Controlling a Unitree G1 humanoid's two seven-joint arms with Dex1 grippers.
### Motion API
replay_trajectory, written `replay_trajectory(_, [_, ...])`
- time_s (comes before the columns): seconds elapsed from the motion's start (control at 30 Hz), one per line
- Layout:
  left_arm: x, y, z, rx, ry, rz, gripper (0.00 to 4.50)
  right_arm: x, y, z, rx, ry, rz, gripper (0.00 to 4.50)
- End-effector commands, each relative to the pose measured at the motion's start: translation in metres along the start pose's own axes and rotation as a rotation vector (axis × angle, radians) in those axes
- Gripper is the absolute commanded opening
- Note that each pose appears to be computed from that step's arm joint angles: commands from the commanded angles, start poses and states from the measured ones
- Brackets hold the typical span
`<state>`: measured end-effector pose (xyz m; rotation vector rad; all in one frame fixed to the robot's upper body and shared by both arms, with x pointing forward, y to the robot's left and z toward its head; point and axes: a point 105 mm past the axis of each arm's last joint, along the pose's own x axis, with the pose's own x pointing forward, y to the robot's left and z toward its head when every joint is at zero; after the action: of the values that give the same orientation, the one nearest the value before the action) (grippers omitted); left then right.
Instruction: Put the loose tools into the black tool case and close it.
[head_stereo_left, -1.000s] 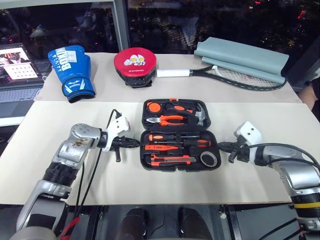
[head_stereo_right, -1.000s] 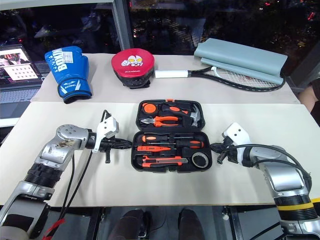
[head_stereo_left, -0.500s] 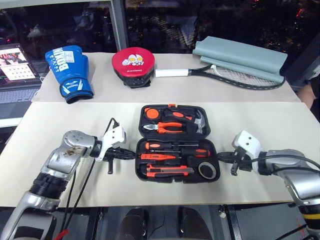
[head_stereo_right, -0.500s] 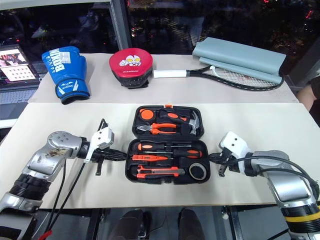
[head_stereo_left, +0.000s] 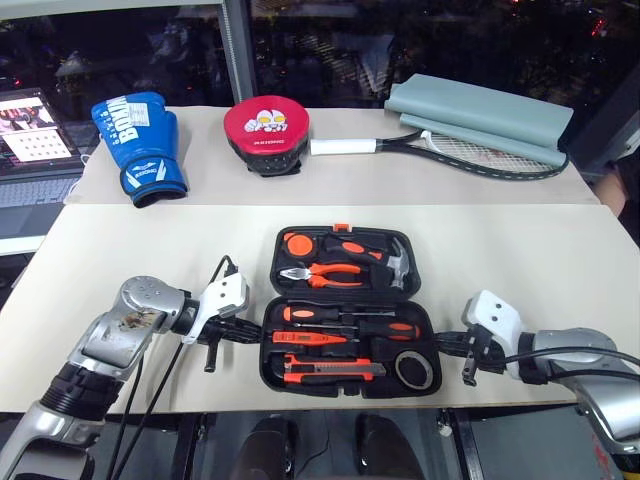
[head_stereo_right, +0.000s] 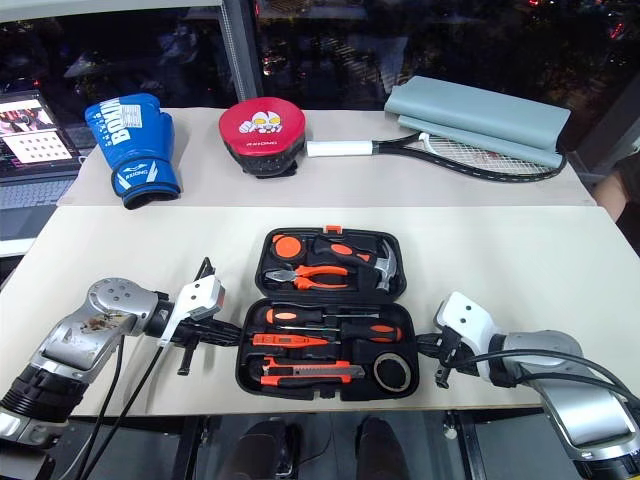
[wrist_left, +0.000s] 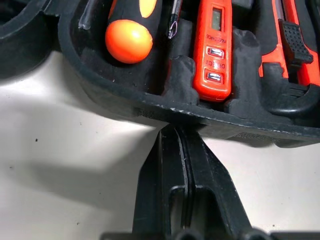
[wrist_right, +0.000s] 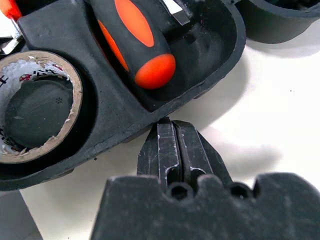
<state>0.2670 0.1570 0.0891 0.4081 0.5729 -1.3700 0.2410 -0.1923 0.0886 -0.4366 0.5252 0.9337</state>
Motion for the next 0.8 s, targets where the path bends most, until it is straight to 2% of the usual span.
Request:
replay_trajectory(0.03, [-0.022,0.010,0.005,-0.041,-0.041,0.071,0.05,-0.016,-0.007,0.017,-0.023,-0.045,-0.037,0.00])
replay_trajectory(0.07, [-0.028,0.013,0.003,-0.081,-0.045,0.094,0.05,-0.020,-0.009,0.017,-0.012,-0.044,-0.047,0.00])
replay_trajectory(0.17, [-0.052,0.034,0.003,-0.240,-0.099,0.197,0.82,-0.036,-0.027,0.022,0.042,-0.058,-0.107,0.84])
replay_trajectory(0.33, [-0.061,0.058,0.030,-0.388,-0.235,0.234,2.57,-0.046,-0.054,0.037,0.173,-0.136,-0.174,2.55])
replay_trajectory(0.47, [-0.052,0.067,0.049,-0.475,-0.268,0.219,4.02,-0.041,-0.067,0.048,0.263,-0.177,-0.179,3.86])
replay_trajectory(0.53, [-0.045,0.070,0.056,-0.513,-0.272,0.202,4.13,-0.035,-0.071,0.052,0.313,-0.183,-0.167,4.43])
replay_trajectory(0.8, [-0.017,0.084,0.049,-0.596,-0.183,0.218,4.13,-0.014,-0.090,0.062,0.496,-0.199,-0.154,4.43])
